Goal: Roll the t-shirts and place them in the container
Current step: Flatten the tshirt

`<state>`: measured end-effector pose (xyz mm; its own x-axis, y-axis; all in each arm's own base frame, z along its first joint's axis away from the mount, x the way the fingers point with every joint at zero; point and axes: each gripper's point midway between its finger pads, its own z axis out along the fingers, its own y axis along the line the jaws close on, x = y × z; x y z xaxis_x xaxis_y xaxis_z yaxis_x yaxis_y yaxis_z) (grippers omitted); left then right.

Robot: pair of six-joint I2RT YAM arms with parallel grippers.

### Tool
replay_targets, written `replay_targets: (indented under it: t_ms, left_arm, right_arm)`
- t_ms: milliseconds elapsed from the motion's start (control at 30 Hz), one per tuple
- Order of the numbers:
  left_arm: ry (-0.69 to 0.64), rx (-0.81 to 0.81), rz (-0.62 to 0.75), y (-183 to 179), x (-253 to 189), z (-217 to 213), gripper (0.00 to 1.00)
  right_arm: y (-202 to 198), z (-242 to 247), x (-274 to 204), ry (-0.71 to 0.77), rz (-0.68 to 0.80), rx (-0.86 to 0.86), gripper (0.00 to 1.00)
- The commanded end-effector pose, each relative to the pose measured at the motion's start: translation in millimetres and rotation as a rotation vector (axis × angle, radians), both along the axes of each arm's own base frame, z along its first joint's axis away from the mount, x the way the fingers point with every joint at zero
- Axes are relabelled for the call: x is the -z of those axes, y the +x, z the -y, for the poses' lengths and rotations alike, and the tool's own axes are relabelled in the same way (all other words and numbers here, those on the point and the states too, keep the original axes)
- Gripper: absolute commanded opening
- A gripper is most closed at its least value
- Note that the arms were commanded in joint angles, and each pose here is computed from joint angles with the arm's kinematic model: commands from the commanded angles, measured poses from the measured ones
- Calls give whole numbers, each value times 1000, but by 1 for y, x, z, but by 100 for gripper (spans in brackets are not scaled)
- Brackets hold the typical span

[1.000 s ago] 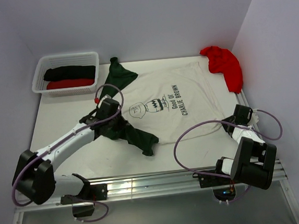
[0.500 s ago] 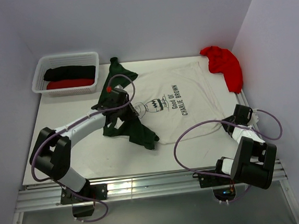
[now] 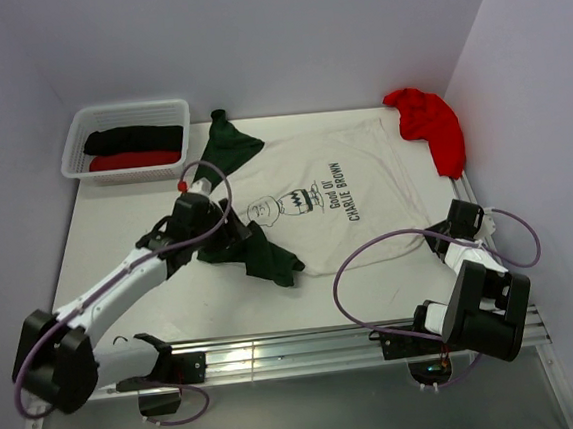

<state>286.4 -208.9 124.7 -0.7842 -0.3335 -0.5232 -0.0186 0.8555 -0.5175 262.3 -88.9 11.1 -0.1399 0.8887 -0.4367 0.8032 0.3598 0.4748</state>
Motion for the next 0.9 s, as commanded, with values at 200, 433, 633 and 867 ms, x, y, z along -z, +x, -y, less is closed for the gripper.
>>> replay_targets:
  t_ms: [200, 433, 633, 867]
  left_arm:
    - [-143, 49, -60, -70, 53, -11, 65]
    - [-89, 54, -64, -63, 70, -6, 68]
    - [-32, 55, -48, -54, 78, 0, 65]
    - [33, 61, -74, -54, 96, 1, 60]
  right_arm:
    - [-1, -5, 3, 9, -30, -31, 0]
    - [-2, -6, 4, 10, -32, -39, 0]
    - [-1, -7, 4, 10, -30, -43, 0]
    - [0, -8, 4, 13, -28, -50, 0]
